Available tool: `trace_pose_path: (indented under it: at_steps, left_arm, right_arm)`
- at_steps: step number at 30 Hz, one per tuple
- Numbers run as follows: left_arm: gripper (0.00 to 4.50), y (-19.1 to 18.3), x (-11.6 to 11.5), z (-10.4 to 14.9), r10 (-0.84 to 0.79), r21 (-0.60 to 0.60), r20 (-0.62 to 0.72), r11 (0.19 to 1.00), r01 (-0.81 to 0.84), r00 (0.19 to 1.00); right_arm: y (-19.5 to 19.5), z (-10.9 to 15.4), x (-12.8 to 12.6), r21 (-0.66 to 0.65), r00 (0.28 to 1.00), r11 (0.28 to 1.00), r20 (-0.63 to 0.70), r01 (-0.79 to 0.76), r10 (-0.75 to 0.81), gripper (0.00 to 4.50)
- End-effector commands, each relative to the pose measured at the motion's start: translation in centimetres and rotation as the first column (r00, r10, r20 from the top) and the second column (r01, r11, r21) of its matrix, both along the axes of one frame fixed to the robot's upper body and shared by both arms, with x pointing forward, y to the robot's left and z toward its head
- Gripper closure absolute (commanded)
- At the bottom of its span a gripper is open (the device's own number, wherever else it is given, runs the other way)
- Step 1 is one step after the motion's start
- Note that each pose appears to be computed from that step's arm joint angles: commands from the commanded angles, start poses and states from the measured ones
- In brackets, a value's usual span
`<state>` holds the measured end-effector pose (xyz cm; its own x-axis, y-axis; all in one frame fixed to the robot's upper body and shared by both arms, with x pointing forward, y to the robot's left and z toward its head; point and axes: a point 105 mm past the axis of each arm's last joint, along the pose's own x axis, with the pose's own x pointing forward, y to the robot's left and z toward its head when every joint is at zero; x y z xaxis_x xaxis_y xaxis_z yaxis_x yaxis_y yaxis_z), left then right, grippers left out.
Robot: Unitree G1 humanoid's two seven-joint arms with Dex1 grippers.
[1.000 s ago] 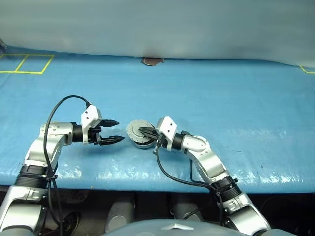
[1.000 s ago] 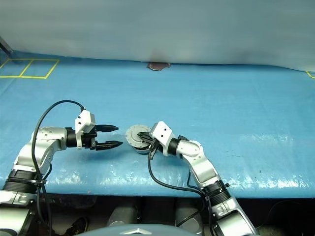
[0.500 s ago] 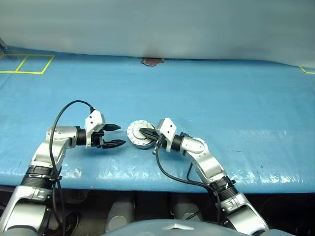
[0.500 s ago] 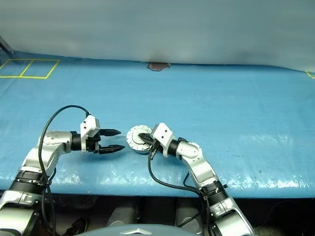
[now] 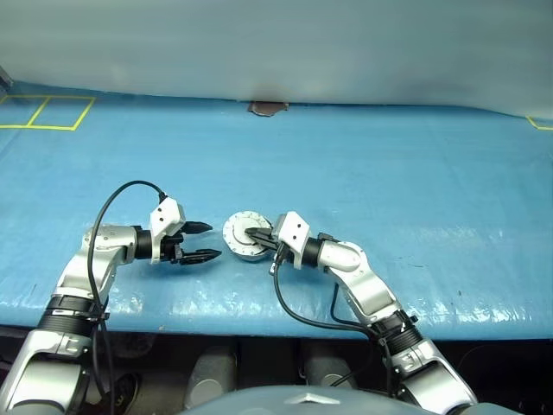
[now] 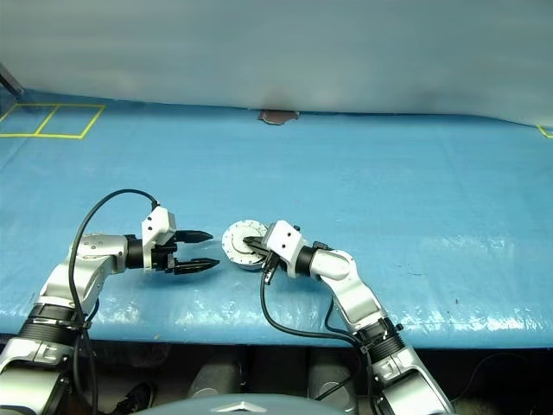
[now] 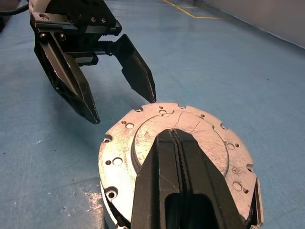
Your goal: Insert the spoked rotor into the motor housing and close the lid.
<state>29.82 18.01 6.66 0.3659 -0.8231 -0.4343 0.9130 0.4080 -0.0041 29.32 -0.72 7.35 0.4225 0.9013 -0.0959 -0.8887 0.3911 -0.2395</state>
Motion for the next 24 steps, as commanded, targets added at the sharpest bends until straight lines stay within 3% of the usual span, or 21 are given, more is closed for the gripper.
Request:
trace_pose_path:
  at_steps: [1, 9, 16, 21, 24]
  left_arm:
    - [0.75, -0.1, 0.2, 0.4, -0.005, -0.005, 0.024, 1.000, 0.006, 1.000]
    - [0.75, -0.8, 0.5, 0.3, -0.014, -0.022, 0.038, 1.000, 0.014, 0.999]
    - [0.75, -0.8, 0.6, 0.4, -0.008, -0.029, 0.055, 1.000, 0.010, 0.998]
    - [0.75, -1.4, 0.6, 0.4, -0.014, -0.047, 0.063, 0.999, 0.017, 0.998]
    - [0.75, -1.5, 0.5, 0.3, -0.014, -0.052, 0.064, 0.999, 0.017, 0.998]
  right_arm:
    - [0.9, 0.2, -0.3, 0.016, 1.000, 1.000, -0.003, -0.026, 0.026, 4.48]
    - [0.2, -1.7, 0.2, 0.017, 0.997, 0.999, -0.071, 0.030, -0.029, 4.48]
    - [0.0, 1.7, 0.1, 0.068, 0.999, 0.997, 0.018, 0.041, -0.042, 4.48]
    - [-0.8, 3.6, 0.6, 0.112, 0.995, 0.989, -0.001, 0.097, -0.098, 4.48]
    - [-1.5, 3.8, 1.1, 0.102, 0.989, 0.984, -0.011, 0.147, -0.146, 3.87]
